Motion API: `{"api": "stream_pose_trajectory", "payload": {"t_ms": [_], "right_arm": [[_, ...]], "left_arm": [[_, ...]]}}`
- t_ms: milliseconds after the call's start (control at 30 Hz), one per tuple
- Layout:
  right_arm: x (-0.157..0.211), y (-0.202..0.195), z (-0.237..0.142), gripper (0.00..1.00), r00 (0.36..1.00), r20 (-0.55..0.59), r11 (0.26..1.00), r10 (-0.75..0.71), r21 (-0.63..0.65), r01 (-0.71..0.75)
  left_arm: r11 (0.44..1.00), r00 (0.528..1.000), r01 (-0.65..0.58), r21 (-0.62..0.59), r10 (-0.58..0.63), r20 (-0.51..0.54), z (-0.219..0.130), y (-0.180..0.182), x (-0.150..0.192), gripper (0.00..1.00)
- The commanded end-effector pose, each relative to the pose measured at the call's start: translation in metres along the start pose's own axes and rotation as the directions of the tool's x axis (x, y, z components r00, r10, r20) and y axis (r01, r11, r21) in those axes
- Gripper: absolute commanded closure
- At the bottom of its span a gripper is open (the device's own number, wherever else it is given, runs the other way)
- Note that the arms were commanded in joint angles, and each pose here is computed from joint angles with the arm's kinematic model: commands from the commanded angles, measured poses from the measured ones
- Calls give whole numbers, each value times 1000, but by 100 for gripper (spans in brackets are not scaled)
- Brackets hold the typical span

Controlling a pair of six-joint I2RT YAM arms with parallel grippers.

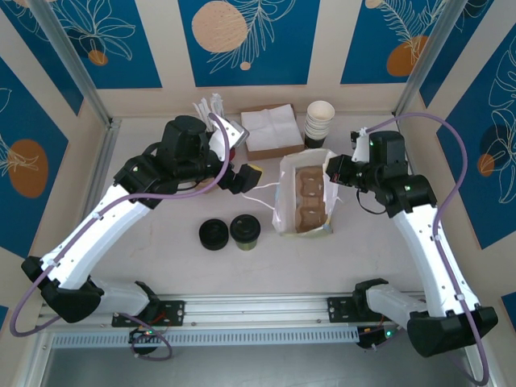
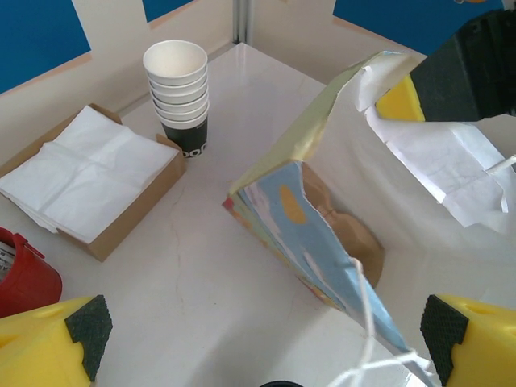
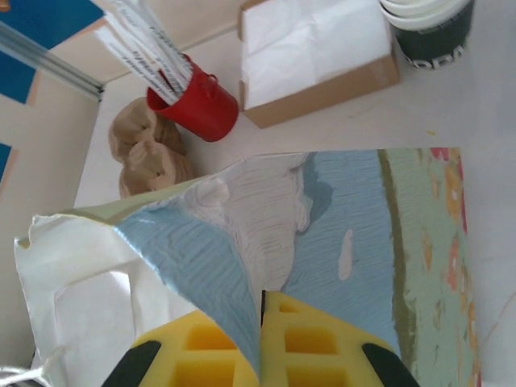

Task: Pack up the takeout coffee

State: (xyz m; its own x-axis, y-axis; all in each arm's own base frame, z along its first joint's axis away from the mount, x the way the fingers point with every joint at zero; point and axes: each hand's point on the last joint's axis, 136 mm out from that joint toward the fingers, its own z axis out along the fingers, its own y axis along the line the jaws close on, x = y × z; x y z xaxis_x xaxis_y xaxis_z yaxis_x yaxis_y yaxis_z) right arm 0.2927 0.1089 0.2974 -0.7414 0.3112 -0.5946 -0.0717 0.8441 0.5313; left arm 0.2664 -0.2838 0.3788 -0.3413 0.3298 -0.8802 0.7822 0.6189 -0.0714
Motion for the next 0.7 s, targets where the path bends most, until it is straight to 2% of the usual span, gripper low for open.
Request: {"api": "stream_pose_trajectory", "payload": {"t_ms": [0, 367, 533, 667], "right_arm": [[4, -12, 3, 100, 990, -47, 991, 132, 38, -130], [-3, -49, 22, 100, 899, -117, 907, 421, 27, -421], [-1, -52, 30, 100, 872, -160, 884, 463, 8, -468], [3, -49, 36, 93, 857, -197, 873, 475, -11, -487]], "left_arm": [[1000, 999, 28, -8, -28, 25, -2, 4, -4, 0], [997, 998, 64, -54, -63, 9, 4, 13, 0, 0], [995, 997, 77, -64, -77, 1, 7, 17, 3, 0], [994, 996, 88, -68, -88, -3, 8, 17, 5, 0]]}}
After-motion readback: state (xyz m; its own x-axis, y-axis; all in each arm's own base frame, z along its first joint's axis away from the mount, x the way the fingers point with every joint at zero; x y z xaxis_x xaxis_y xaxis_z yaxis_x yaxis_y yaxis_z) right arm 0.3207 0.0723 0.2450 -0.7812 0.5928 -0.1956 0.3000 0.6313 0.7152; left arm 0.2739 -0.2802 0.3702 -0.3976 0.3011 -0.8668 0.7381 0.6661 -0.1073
